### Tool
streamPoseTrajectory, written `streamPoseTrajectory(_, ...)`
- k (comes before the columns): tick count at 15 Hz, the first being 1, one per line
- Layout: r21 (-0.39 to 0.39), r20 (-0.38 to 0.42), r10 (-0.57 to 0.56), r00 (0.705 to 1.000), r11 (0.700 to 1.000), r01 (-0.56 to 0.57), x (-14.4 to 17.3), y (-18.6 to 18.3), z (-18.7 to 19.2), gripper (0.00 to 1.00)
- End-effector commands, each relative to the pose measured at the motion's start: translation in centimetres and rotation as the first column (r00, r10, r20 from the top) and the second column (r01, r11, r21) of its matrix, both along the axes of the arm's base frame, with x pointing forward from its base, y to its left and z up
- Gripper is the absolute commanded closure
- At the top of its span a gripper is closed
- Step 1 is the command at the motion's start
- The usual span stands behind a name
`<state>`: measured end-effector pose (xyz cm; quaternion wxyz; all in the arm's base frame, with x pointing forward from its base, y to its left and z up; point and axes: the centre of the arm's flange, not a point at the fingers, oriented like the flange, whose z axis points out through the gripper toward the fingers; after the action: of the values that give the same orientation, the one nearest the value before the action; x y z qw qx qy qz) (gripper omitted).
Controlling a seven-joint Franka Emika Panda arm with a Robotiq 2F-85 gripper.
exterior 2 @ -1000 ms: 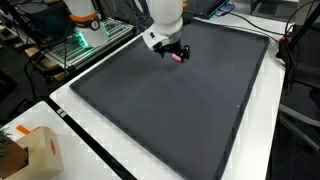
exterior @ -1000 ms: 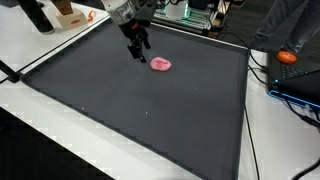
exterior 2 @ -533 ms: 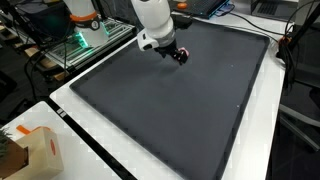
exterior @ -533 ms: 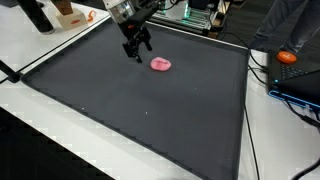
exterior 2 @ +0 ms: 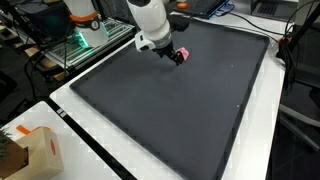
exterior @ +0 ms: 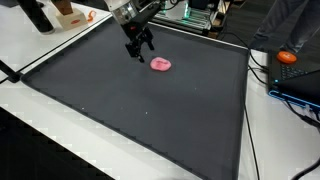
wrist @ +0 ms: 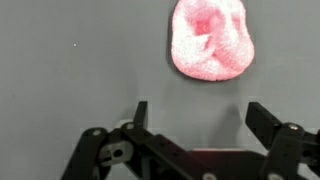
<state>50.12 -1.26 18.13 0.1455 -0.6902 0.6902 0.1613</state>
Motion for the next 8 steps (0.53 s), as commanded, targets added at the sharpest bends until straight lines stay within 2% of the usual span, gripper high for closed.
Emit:
streamPoseTrajectory(1,0.016,0.003,-0.020,1.000,1.000,0.020,-1.0,0.2,0.2,0.00)
streamPoseTrajectory(8,0.006,0.016,-0.006,1.000,1.000,0.006,-0.3,1.0,1.5,0.00)
